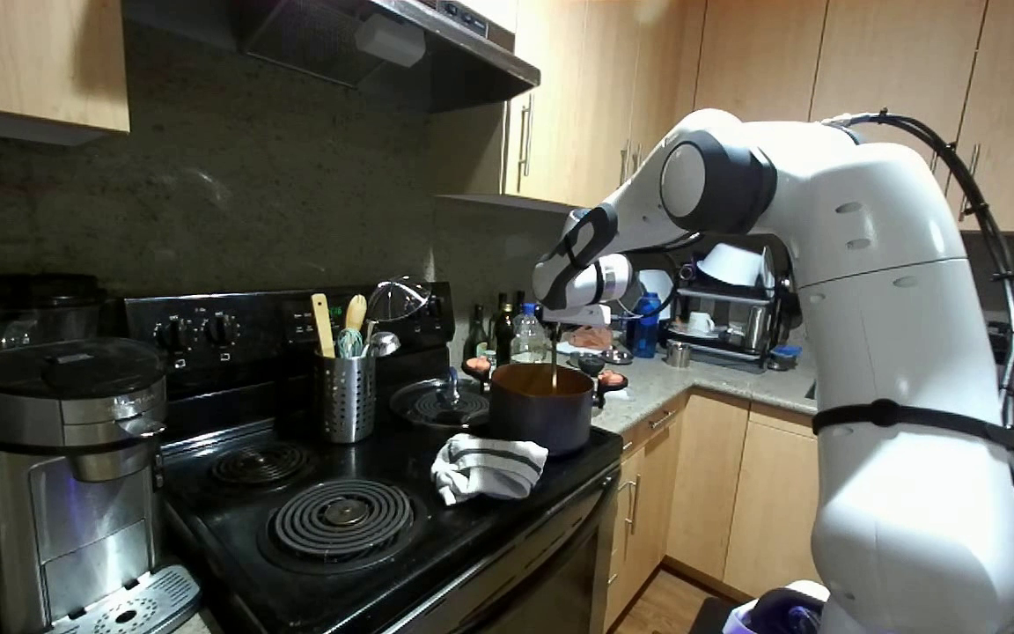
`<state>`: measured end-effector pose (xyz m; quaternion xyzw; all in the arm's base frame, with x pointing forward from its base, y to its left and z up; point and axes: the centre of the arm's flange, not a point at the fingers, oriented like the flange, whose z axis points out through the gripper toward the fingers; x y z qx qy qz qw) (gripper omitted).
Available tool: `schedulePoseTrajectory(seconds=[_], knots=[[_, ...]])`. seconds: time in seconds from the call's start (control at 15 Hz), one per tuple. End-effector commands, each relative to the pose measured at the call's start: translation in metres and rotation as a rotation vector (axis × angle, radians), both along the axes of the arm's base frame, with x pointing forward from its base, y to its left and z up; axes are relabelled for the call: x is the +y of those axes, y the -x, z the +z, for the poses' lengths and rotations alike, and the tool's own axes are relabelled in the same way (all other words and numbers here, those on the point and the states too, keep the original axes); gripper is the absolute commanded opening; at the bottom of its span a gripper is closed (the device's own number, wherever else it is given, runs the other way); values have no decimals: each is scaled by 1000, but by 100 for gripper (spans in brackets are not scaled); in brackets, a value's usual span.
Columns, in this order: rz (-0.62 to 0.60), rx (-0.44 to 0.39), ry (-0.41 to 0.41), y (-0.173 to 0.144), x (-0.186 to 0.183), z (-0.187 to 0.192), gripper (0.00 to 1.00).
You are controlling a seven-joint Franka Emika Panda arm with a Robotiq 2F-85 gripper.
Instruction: Stir the contents in the grey pot on the stove
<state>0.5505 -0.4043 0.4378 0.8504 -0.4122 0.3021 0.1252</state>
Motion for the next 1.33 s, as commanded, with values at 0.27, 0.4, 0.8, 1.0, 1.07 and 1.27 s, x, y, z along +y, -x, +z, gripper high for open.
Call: schedulePoseTrajectory(seconds=[0.27, 0.4, 0.8, 1.0, 1.07, 1.27], knots=[[-48, 5, -2, -8, -22, 3, 45], [-46, 8, 1, -8, -22, 4, 58], [-20, -21, -6, 1, -15, 25, 100], [1, -47, -19, 12, -7, 45, 100], [10, -53, -21, 15, -5, 52, 100], [41, -63, -36, 24, 3, 70, 100]])
